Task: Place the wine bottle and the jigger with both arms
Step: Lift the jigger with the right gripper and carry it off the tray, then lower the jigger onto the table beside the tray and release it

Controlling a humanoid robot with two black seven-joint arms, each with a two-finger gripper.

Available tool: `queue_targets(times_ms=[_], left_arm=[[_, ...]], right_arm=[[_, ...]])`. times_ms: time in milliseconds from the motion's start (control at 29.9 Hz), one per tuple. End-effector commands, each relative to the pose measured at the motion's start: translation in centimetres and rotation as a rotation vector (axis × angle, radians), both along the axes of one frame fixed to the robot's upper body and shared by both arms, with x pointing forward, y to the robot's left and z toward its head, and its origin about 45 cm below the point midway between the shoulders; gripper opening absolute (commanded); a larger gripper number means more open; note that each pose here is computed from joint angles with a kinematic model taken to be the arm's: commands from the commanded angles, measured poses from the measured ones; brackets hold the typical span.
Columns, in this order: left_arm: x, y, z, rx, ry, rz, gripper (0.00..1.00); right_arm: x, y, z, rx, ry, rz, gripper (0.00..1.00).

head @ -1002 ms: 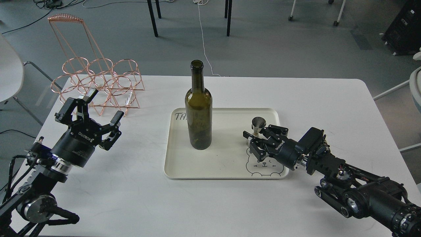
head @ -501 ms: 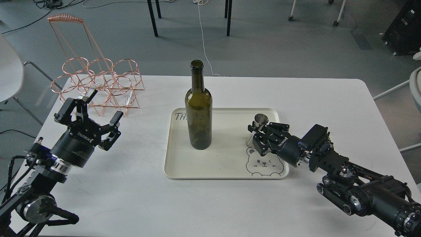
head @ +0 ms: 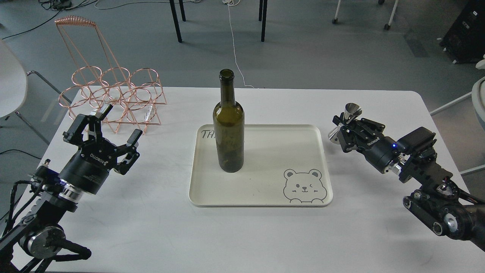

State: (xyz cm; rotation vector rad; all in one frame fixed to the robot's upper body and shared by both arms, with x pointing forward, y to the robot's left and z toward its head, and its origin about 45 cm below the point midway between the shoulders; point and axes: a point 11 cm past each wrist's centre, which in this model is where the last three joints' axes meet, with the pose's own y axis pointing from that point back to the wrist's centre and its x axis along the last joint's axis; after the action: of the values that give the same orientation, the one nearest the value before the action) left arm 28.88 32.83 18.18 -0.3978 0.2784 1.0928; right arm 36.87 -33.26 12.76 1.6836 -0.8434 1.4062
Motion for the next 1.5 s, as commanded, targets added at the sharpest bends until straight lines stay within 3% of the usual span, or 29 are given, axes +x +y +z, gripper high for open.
queue_targets(times_ms=[0, 534, 668, 868, 1002, 1102, 1203, 1470], left_arm=[[0.0, -0.1, -0.1, -0.003, 0.001, -0.001, 0.99], [-0.3, -0.3, -0.4, -0.009, 0.011, 0.000, 0.99], [-0.3, -0.3, -0.4, -0.010, 0.010, -0.001, 0.99], [-0.3, -0.3, -0.4, -0.010, 0.010, -0.001, 0.99], [-0.3, -0.3, -0.4, -0.010, 0.010, -0.001, 0.99], [-0.3, -0.3, -0.4, -0.010, 0.009, 0.000, 0.99], [-0.3, -0.2, -0.3, -0.011, 0.008, 0.002, 0.99], [-0.3, -0.2, -0.4, -0.010, 0.010, 0.003, 0.99]], right_arm=[[-0.8, -2.3, -1.2, -0.039, 0.035, -0.049, 0.24], [-2.6, -5.4, -3.7, -0.054, 0.109, -0.155, 0.27], [-2.6, -5.4, -3.8, -0.053, 0.109, -0.154, 0.33], [-2.5, -5.3, -3.7, -0.042, 0.107, -0.161, 0.49], [-2.6, -5.5, -3.6, -0.045, 0.107, -0.159, 0.65], [-3.0, -5.7, -3.5, -0.043, 0.110, -0.156, 0.83], [-3.4, -6.8, -2.7, -0.059, 0.101, -0.152, 0.92], [-5.5, -8.9, -1.3, -0.095, 0.107, -0.127, 0.95]])
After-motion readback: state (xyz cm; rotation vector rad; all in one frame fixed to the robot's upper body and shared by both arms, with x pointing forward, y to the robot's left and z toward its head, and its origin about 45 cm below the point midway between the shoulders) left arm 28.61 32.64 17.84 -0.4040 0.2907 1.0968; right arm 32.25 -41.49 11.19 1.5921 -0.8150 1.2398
